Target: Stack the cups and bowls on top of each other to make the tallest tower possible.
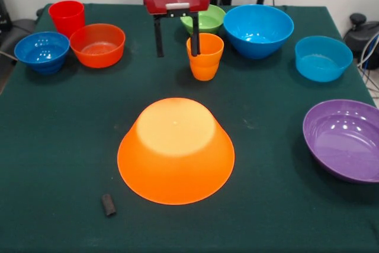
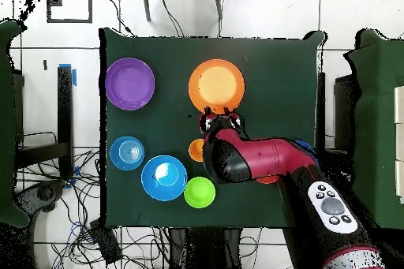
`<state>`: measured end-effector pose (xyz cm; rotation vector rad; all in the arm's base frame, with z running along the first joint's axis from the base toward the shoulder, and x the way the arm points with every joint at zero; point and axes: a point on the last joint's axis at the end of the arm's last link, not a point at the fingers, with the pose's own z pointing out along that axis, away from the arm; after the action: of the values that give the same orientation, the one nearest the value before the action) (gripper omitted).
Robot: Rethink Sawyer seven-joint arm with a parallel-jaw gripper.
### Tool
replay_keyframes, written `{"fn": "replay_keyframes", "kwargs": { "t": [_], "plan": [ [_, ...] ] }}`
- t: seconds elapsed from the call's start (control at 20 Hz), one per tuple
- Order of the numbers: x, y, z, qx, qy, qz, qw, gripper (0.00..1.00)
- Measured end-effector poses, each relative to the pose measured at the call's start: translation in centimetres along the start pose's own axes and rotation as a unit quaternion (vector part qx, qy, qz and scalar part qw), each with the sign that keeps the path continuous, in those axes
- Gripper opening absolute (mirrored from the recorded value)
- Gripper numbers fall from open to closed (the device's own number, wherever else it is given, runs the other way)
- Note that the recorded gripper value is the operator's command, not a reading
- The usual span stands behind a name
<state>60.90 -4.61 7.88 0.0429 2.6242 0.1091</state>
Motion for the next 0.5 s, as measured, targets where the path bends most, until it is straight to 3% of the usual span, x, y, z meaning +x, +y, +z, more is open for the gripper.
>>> {"fn": "replay_keyframes", "kwargs": {
  "t": [0.25, 0.5],
  "plan": [
    [-0.6, -0.8, -0.2, 0.002, -0.003, 0.021, 0.9998, 1.0],
    [-0.4, 0.6, -0.1, 0.001, 0.001, 0.009, 1.0, 1.0]
  ]
}}
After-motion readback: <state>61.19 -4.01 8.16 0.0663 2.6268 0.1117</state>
